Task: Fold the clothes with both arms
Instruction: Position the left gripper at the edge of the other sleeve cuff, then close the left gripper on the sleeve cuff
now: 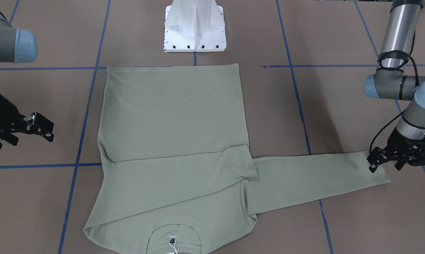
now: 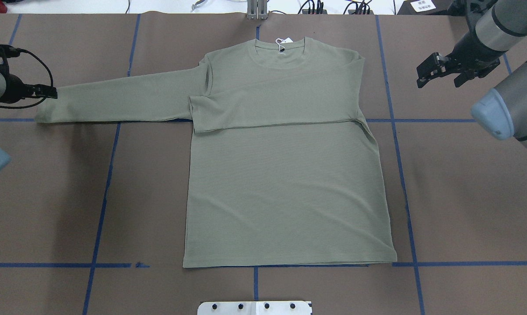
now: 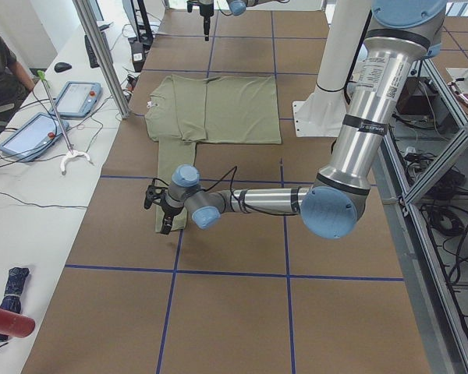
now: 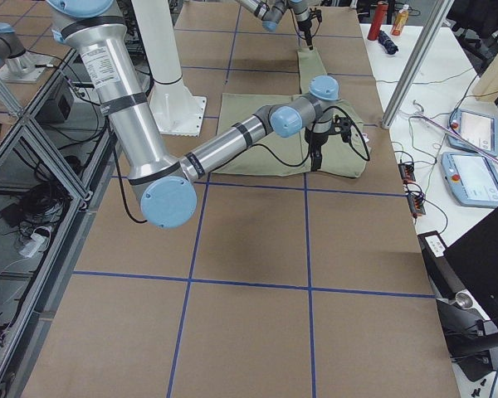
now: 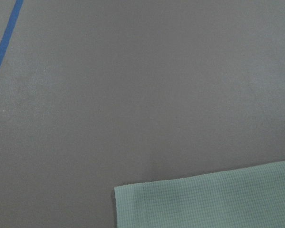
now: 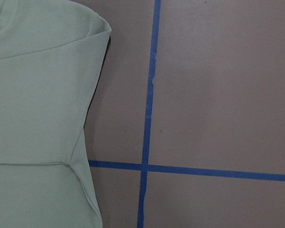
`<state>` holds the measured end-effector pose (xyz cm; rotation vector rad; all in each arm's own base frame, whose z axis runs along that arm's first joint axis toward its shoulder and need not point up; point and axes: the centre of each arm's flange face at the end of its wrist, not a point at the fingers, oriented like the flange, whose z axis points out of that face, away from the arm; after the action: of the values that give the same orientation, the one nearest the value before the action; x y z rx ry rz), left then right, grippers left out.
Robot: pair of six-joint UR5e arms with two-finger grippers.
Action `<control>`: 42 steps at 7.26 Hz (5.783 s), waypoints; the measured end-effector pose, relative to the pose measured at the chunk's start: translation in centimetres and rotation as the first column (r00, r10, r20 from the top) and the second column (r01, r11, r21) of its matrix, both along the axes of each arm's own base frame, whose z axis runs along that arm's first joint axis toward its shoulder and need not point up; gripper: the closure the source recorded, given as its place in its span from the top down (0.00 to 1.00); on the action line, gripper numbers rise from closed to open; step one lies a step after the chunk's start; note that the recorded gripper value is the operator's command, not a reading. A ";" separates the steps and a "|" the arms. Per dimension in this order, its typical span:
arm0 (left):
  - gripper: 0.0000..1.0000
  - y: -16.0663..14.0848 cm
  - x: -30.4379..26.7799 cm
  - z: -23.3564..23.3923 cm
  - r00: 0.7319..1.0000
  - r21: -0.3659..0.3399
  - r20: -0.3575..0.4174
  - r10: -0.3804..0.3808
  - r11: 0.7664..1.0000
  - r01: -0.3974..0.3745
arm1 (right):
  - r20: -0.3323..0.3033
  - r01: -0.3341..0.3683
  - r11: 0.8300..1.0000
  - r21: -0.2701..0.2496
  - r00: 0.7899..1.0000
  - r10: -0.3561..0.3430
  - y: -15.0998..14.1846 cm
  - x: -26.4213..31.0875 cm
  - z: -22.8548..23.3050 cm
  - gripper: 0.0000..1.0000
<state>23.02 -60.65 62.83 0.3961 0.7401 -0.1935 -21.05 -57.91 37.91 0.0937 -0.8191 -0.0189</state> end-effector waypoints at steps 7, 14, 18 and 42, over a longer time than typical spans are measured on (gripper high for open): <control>0.98 0.5 0.1 1.3 1.000 -0.012 0.006 0.002 1.000 -0.002 | 0.008 0.008 1.000 -0.012 1.000 -0.008 0.6 0.6 0.7 1.00; 0.94 1.2 1.5 1.0 1.000 -0.028 -0.012 0.008 1.000 -0.009 | 0.021 0.006 1.000 -0.017 1.000 -0.005 0.4 1.0 0.5 1.00; 0.91 1.3 1.5 1.2 1.000 -0.035 -0.014 0.007 0.999 -0.008 | 0.030 0.006 1.000 -0.020 1.000 -0.005 0.3 1.2 0.4 1.00; 0.76 2.2 0.4 1.8 0.999 -0.066 -0.032 0.017 0.998 -0.019 | 0.032 -0.001 1.000 -0.025 0.999 0.001 0.4 1.3 0.3 1.00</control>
<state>23.38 -58.48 64.61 0.3242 0.7664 -0.2074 -19.78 -57.54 38.19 0.0710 -0.8510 -0.0063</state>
